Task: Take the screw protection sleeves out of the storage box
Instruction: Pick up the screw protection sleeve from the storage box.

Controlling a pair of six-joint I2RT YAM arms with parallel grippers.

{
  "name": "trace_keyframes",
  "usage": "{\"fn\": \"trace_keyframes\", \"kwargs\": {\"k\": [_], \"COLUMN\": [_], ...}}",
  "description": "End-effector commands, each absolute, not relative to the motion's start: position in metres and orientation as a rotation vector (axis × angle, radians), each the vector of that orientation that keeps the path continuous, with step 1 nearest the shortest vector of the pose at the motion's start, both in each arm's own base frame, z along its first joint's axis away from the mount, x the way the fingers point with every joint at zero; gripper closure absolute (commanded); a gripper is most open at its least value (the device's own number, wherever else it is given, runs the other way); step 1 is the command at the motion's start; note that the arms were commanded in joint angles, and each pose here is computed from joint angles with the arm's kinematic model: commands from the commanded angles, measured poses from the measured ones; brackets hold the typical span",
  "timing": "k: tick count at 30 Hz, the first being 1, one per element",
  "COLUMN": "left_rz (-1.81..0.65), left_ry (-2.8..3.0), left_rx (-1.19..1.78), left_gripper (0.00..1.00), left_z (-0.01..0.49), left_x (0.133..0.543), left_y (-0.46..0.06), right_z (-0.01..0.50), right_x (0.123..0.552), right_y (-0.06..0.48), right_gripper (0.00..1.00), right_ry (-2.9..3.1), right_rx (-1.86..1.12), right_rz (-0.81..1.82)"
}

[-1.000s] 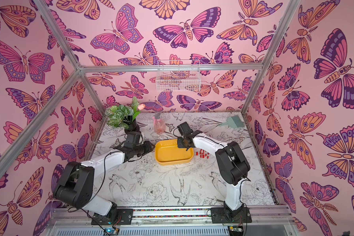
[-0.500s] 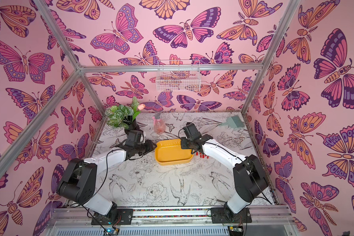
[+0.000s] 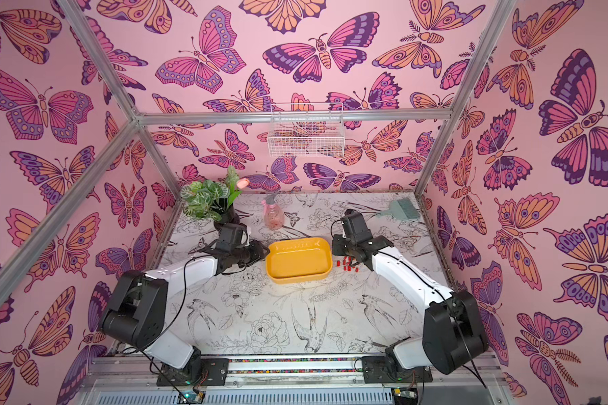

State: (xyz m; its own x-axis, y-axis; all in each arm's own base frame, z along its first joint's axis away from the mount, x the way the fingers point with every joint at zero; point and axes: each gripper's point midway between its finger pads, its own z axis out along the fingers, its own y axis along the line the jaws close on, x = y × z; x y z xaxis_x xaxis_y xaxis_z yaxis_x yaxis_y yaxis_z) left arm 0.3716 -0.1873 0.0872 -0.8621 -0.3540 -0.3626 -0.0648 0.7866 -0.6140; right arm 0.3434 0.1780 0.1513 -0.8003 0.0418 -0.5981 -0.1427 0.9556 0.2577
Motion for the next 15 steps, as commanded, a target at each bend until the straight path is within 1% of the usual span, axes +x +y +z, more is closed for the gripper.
{"fn": "trace_keyframes", "kwargs": {"k": [1, 8, 15], "left_rz": [-0.835, -0.832, -0.833], "left_ry": [2.523, 2.522, 2.526], "left_rx": [-0.294, -0.289, -0.276], "left_gripper": [0.57, 0.57, 0.57], "left_z": [0.086, 0.086, 0.086], "left_x": [0.373, 0.374, 0.375], "left_y": [-0.187, -0.187, -0.190], "right_z": [0.142, 0.131, 0.115], "right_x": [0.328, 0.319, 0.306], "right_y": [0.165, 0.144, 0.126], "right_gripper": [0.91, 0.90, 0.90], "right_ry": [2.514, 2.554, 2.602], "right_rx": [-0.085, -0.058, -0.056], "right_rz": [0.367, 0.356, 0.268]}}
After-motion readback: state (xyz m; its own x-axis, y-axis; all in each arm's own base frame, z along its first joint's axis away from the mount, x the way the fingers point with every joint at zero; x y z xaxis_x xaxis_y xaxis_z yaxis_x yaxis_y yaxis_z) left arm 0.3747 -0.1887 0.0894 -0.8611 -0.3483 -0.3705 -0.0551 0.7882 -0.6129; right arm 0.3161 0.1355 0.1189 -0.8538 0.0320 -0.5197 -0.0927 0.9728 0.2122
